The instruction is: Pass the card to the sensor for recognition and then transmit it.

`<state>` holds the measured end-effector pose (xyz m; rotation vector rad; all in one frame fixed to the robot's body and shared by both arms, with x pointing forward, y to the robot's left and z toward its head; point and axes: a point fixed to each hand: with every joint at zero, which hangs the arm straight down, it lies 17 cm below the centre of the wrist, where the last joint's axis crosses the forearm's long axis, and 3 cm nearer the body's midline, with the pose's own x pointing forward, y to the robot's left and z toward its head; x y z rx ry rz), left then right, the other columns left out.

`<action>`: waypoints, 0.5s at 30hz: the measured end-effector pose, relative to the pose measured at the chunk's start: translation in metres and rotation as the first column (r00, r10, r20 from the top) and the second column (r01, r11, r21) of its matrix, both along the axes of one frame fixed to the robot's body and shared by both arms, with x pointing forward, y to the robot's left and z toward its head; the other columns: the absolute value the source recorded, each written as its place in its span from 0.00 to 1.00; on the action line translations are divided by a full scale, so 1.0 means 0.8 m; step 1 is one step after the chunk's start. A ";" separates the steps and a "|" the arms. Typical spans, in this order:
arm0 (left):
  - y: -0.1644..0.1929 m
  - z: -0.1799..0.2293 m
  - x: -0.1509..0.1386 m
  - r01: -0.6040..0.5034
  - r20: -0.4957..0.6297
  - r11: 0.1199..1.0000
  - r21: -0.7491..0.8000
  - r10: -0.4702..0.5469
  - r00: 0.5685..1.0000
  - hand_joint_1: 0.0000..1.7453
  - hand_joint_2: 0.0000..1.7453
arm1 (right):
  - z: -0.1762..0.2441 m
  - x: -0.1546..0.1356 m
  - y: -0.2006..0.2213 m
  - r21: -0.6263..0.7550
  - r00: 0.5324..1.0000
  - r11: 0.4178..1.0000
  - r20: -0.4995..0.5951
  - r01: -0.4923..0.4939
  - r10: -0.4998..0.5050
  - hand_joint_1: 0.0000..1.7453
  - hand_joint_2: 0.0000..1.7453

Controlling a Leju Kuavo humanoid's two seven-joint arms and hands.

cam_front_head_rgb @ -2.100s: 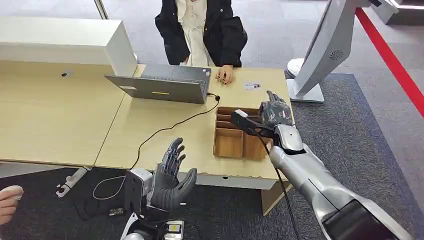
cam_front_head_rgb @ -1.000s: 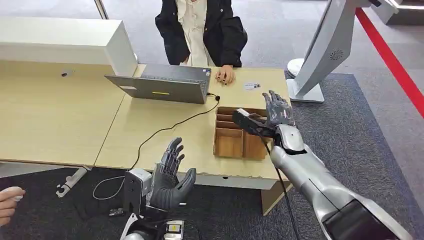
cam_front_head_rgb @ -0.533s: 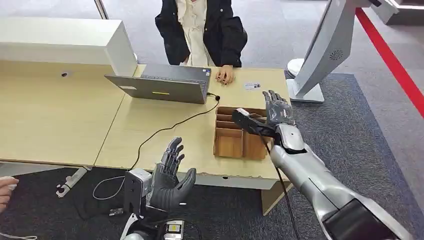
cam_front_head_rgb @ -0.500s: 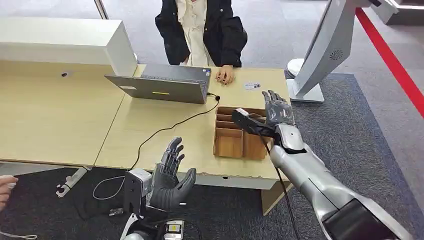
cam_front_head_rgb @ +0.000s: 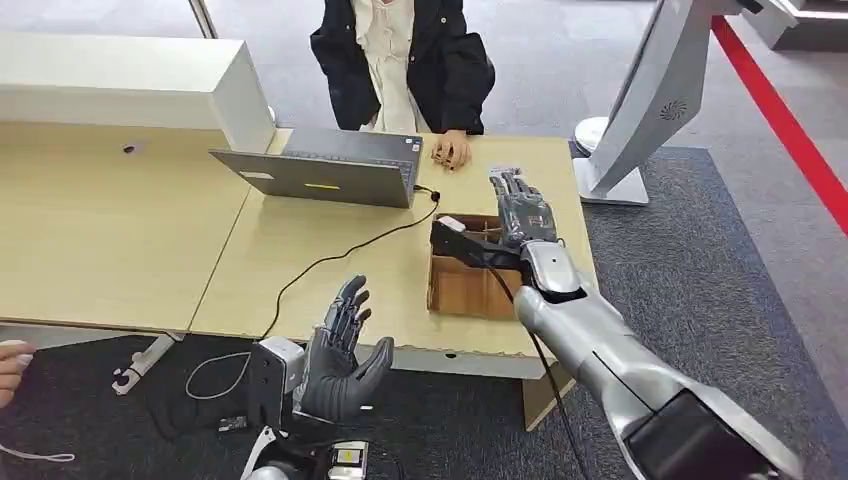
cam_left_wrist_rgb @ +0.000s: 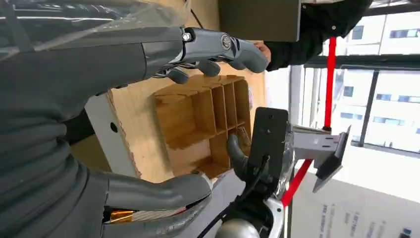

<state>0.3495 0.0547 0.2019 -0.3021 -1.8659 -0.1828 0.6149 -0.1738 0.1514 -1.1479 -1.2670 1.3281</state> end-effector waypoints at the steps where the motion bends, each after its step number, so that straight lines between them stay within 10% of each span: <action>1: 0.000 0.000 0.000 0.000 -0.001 1.000 -0.001 0.000 1.000 0.00 1.00 | 0.000 -0.001 0.004 -0.001 1.000 1.000 -0.001 -0.005 0.005 0.00 1.00; 15: 0.001 -0.002 0.000 -0.006 -0.006 1.000 -0.001 0.006 1.000 0.00 1.00 | -0.013 -0.005 0.010 -0.027 1.000 1.000 -0.028 -0.015 0.014 0.00 1.00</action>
